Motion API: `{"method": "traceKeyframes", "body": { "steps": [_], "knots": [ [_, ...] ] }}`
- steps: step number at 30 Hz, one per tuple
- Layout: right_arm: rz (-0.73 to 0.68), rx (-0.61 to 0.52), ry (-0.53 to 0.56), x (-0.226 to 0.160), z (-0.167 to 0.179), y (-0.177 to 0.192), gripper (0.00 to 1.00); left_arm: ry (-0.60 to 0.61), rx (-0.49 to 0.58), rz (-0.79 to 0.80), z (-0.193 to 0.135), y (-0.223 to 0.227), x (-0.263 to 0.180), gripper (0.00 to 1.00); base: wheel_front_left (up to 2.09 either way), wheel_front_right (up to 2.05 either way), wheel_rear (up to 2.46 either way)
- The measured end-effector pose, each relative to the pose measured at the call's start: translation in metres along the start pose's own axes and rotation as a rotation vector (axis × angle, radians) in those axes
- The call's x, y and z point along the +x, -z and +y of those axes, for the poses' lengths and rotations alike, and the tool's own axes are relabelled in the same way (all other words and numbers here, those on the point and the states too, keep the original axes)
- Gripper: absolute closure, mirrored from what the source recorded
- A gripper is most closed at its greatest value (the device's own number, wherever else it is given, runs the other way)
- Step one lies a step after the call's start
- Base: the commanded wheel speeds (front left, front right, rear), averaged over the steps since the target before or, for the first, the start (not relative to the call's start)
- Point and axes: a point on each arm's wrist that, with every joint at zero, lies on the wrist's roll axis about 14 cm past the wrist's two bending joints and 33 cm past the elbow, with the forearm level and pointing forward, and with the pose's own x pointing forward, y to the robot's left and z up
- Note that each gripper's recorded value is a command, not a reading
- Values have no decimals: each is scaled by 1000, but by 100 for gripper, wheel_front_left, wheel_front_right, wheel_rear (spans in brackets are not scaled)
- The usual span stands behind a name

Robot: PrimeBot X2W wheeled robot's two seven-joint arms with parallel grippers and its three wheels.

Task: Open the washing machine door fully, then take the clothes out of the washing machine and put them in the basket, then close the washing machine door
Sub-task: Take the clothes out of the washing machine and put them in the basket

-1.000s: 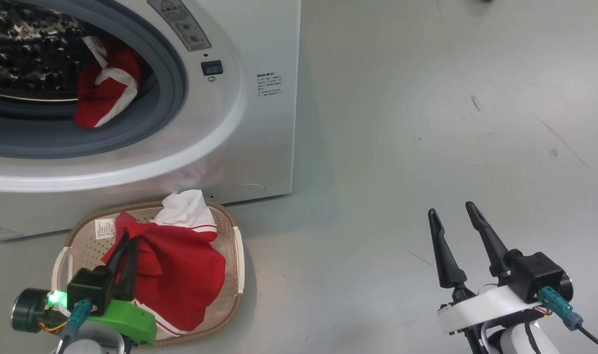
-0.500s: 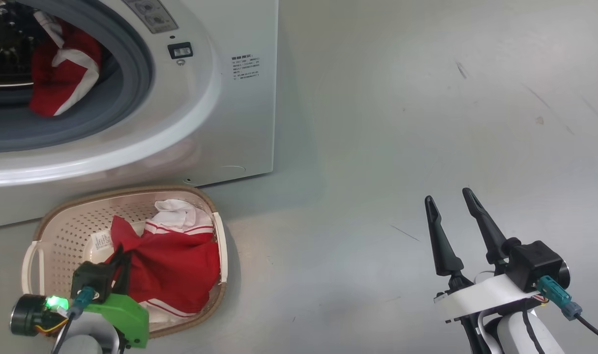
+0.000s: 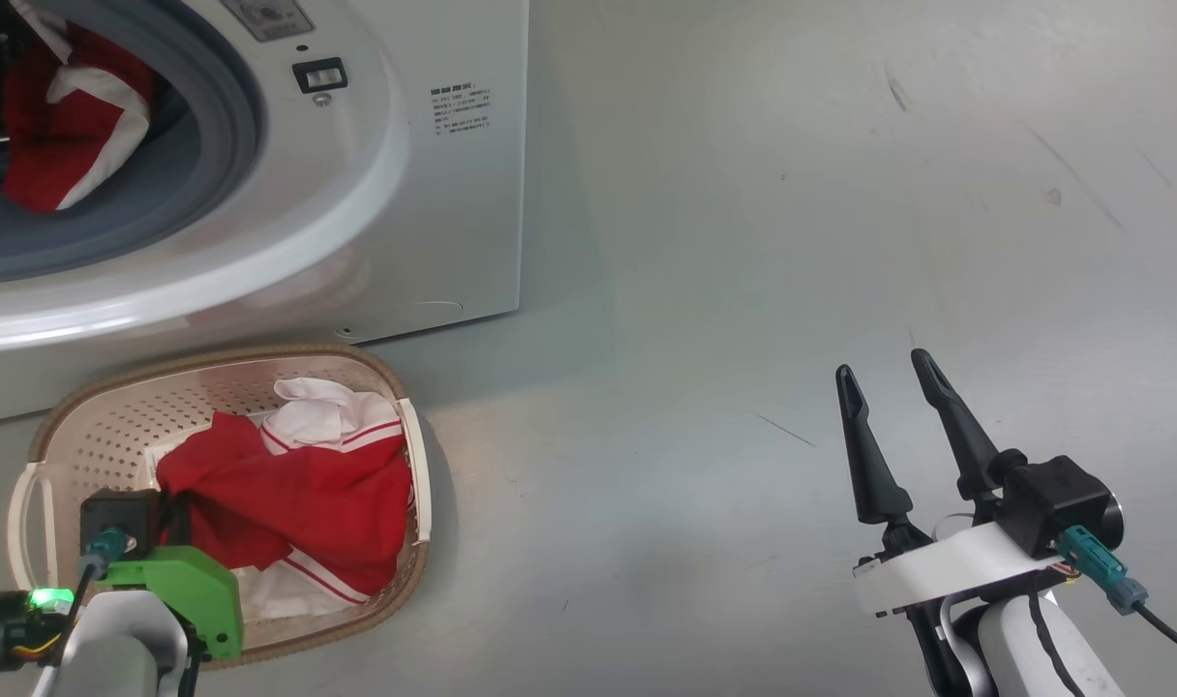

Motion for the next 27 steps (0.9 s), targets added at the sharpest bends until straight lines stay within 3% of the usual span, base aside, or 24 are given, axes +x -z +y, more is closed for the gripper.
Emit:
{"method": "traceKeyframes", "body": {
  "steps": [5, 6, 7, 8, 27],
  "knots": [
    [1, -2, 3, 2, -2, 0, 0, -50, -63, 59, 10, 15, 1, 100, 0, 0, 0],
    [2, -2, 3, 2, -2, 1, 0, -56, -79, 74, 11, 19, 1, 82, 0, 0, 0],
    [3, -2, 4, 2, -2, 1, 0, -64, -88, 86, 11, 22, 0, 11, 0, 0, 0],
    [4, -2, 3, 2, -1, 2, 0, -68, -93, 91, 10, 23, 0, 0, 0, 0, 0],
    [-26, -8, -36, 0, 10, -8, 0, -103, -99, -63, 16, -22, -6, 0, 0, 0, 0]
  ]
}}
